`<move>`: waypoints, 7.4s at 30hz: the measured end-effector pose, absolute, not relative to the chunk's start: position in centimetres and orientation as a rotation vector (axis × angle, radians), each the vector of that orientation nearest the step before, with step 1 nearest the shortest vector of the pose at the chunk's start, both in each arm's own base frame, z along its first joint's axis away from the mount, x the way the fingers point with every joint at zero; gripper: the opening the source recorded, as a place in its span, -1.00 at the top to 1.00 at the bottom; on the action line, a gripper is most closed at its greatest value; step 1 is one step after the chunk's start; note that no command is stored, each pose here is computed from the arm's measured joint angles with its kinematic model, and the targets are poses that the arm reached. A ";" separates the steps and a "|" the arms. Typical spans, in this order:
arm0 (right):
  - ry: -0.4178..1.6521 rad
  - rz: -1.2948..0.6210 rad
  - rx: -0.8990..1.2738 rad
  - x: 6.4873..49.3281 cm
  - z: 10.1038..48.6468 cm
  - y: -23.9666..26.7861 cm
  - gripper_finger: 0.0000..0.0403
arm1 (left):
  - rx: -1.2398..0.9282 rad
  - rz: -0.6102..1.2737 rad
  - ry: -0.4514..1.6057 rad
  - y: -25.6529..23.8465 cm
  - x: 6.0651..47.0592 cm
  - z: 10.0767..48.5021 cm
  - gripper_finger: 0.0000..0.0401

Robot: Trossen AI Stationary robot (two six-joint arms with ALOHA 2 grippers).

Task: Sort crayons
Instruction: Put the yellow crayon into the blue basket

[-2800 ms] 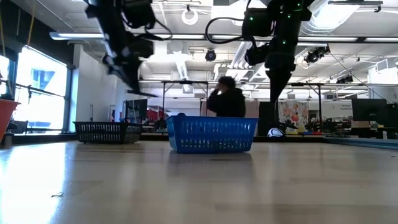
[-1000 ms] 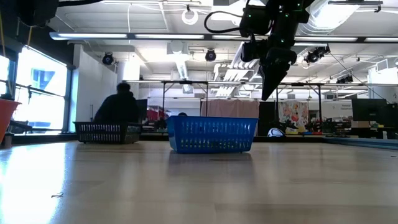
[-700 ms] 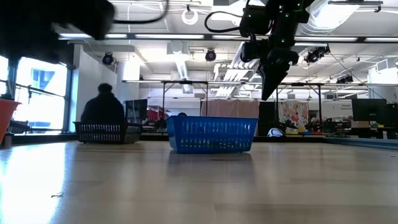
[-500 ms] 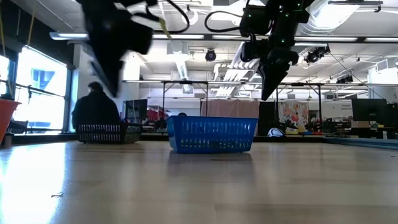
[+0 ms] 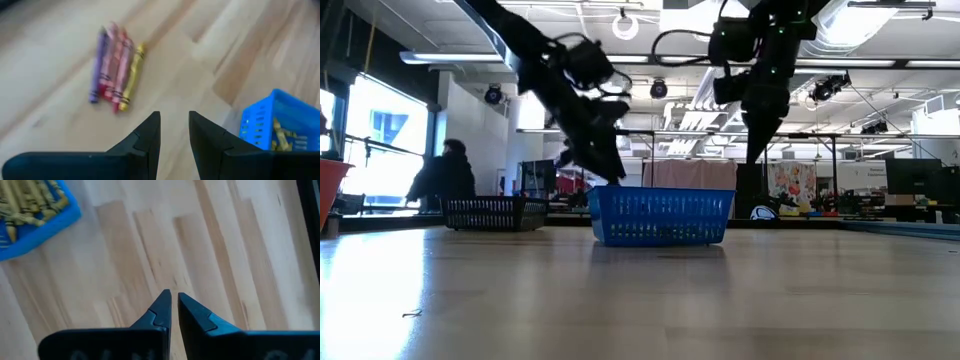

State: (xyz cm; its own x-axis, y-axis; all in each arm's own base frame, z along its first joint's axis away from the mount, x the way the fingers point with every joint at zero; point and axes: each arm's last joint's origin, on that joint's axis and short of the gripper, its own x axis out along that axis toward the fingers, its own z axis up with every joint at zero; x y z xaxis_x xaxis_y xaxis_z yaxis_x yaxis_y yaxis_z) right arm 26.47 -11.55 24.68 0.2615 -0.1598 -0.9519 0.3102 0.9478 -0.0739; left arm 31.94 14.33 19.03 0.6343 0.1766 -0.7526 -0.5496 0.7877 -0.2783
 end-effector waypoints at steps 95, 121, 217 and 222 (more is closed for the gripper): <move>1.342 -0.815 0.130 22.1 24.8 -18.4 0.92 | -0.150 0.276 1.132 16.9 36.7 14.1 0.28; 1.329 -0.818 0.127 22.2 24.9 -18.5 0.92 | -0.152 0.232 1.145 16.8 37.2 14.5 0.28; 1.329 -0.818 0.127 22.2 24.9 -18.5 0.92 | -0.142 0.182 1.292 17.7 35.8 13.5 0.39; 1.326 -0.817 0.129 22.2 24.9 -18.5 0.92 | -0.132 0.154 1.335 17.5 35.8 12.1 0.55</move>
